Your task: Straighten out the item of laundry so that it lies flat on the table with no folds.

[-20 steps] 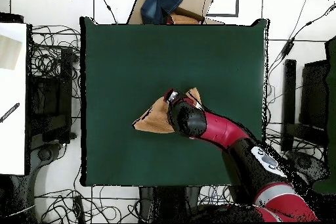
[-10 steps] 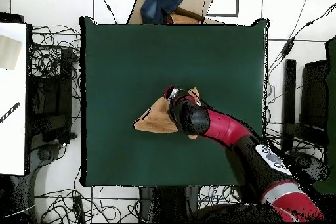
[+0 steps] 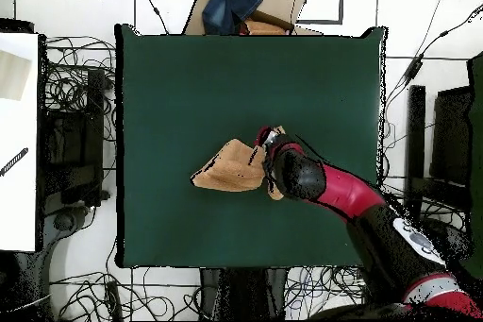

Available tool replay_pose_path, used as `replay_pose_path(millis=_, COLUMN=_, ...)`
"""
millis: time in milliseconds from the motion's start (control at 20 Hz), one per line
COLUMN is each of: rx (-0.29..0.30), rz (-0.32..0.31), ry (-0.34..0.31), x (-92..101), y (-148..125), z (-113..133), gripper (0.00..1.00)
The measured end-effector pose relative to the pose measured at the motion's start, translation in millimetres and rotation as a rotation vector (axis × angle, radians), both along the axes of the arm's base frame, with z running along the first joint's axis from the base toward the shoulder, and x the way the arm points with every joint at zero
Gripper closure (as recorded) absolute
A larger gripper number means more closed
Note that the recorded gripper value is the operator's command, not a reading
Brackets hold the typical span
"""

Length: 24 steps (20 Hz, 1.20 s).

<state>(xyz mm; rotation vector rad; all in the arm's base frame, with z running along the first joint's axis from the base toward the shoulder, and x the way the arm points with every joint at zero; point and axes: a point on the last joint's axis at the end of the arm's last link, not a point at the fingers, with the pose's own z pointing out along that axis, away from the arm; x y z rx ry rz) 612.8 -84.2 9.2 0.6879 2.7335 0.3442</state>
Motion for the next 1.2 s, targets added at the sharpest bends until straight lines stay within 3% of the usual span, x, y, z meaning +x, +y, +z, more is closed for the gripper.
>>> replay_pose_path(millis=150, rx=-0.005, rz=-0.003, ry=-0.003, x=-3.0, y=-10, z=-1, gripper=1.0)
replay_pose_path(millis=750, rx=-0.004, rz=0.002, ry=-0.004, x=-2.0, y=-6, z=0, gripper=1.0)
replay_pose_path(millis=1200, rx=0.008, rz=0.026, ry=-0.011, x=9.5, y=1, z=0, gripper=1.0)
